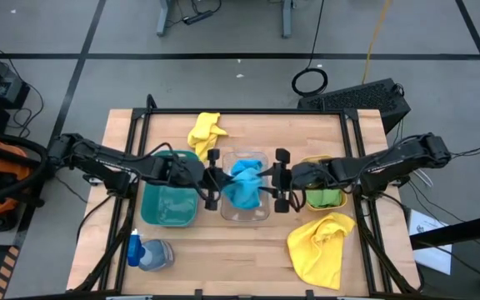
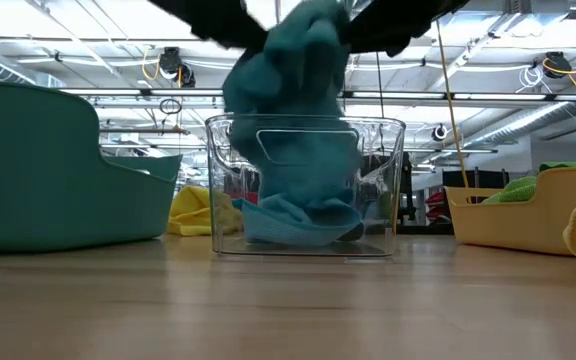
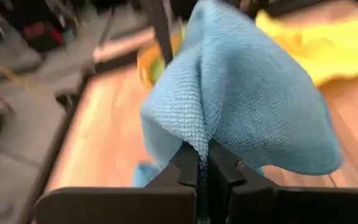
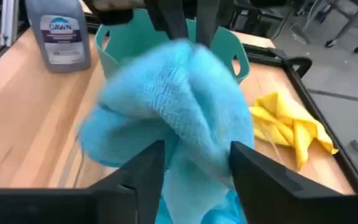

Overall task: Sort microfiber towel by color & place in baskets
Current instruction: Put the blue microfiber towel into the transparent bin

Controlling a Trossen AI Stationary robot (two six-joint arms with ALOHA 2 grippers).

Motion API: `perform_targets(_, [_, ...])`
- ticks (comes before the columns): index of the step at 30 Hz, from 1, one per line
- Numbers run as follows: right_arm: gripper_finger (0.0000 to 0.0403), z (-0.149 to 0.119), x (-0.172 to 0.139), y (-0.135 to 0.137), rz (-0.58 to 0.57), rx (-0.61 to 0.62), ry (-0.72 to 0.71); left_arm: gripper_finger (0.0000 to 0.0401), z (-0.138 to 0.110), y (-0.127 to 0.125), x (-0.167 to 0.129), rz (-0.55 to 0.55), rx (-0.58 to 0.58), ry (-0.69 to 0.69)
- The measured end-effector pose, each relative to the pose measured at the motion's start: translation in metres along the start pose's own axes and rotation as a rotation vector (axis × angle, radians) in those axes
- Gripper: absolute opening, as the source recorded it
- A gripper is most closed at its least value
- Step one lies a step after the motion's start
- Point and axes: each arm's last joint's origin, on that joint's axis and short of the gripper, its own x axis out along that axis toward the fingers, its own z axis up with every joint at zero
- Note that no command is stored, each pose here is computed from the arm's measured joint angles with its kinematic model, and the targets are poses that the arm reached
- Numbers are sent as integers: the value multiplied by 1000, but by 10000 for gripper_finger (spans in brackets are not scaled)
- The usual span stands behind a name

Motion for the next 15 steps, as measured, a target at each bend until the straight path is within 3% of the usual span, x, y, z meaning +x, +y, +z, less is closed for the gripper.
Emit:
perform_targets(4, [190,-2,-2,0,2,6,26,7,-16,0,10,-19,-23,124])
perform_targets(8, [190,0,-3,-1,1,10,10,7,-27,1,31,-82,-50,155])
perform_targets(15, [154,-1,10,2,4,18,-10,10,-49,7,64,-61,-81,203])
